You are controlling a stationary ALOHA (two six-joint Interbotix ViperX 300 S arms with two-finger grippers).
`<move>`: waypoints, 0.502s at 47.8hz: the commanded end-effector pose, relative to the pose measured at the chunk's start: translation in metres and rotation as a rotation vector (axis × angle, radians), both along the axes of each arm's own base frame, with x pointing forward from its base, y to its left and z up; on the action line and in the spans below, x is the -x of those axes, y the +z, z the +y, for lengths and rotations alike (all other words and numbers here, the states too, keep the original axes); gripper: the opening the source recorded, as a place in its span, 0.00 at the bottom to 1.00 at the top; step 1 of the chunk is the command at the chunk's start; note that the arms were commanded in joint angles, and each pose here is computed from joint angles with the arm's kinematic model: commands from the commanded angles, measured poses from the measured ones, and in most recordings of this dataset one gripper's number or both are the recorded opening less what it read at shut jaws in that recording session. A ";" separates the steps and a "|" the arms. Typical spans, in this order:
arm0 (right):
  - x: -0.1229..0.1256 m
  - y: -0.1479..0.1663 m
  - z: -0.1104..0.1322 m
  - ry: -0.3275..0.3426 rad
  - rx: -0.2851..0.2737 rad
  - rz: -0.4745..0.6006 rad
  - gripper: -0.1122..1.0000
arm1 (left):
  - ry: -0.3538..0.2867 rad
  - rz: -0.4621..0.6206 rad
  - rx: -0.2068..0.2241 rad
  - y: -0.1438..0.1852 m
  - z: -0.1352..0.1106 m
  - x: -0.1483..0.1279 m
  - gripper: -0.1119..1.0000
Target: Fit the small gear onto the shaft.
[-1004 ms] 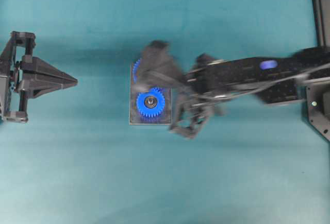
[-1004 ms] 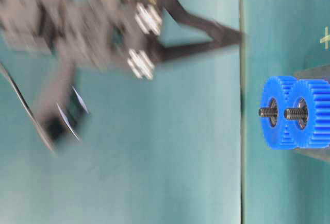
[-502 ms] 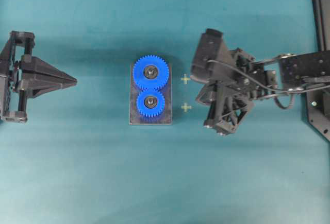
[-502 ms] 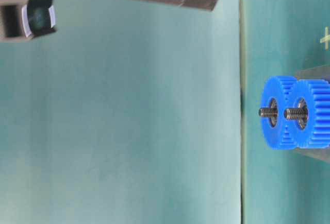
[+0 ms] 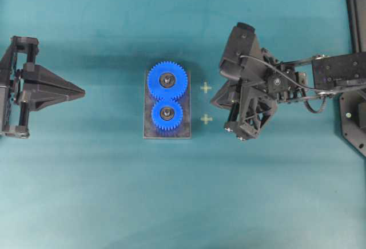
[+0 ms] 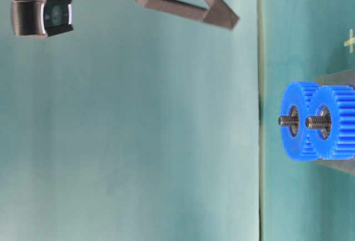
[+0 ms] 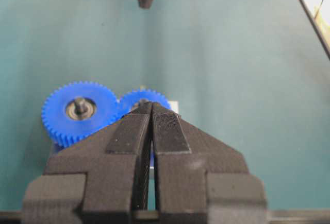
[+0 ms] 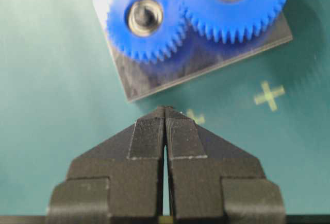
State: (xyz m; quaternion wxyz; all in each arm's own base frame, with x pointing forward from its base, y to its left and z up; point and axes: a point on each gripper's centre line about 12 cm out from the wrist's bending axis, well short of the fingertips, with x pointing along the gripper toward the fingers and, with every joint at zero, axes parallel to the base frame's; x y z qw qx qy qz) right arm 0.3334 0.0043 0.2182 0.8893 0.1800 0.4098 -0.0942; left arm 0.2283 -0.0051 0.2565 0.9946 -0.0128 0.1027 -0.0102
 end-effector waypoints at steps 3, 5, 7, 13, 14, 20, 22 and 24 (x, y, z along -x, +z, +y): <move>0.000 0.007 -0.002 -0.007 -0.004 -0.055 0.15 | -0.002 -0.018 -0.003 0.006 0.000 -0.002 0.10; 0.001 0.006 -0.003 -0.010 -0.005 -0.055 0.17 | -0.003 -0.017 -0.002 0.006 0.000 -0.002 0.10; 0.002 0.004 -0.004 -0.011 -0.004 -0.052 0.20 | -0.001 -0.015 0.003 0.005 0.000 -0.002 0.10; 0.004 0.001 -0.005 -0.010 0.003 -0.044 0.35 | -0.001 -0.011 0.006 0.004 0.000 -0.002 0.10; 0.004 0.000 -0.005 -0.010 0.003 -0.043 0.39 | 0.000 -0.012 0.008 0.005 0.000 -0.003 0.10; 0.005 -0.003 -0.006 -0.012 0.003 -0.037 0.64 | 0.000 -0.009 0.011 0.003 0.000 -0.002 0.10; 0.005 -0.003 -0.006 -0.012 0.002 -0.038 0.70 | 0.000 -0.007 0.011 0.003 0.000 -0.002 0.10; 0.006 -0.004 -0.006 -0.011 0.003 -0.040 0.75 | 0.000 -0.006 0.011 0.002 0.000 -0.002 0.10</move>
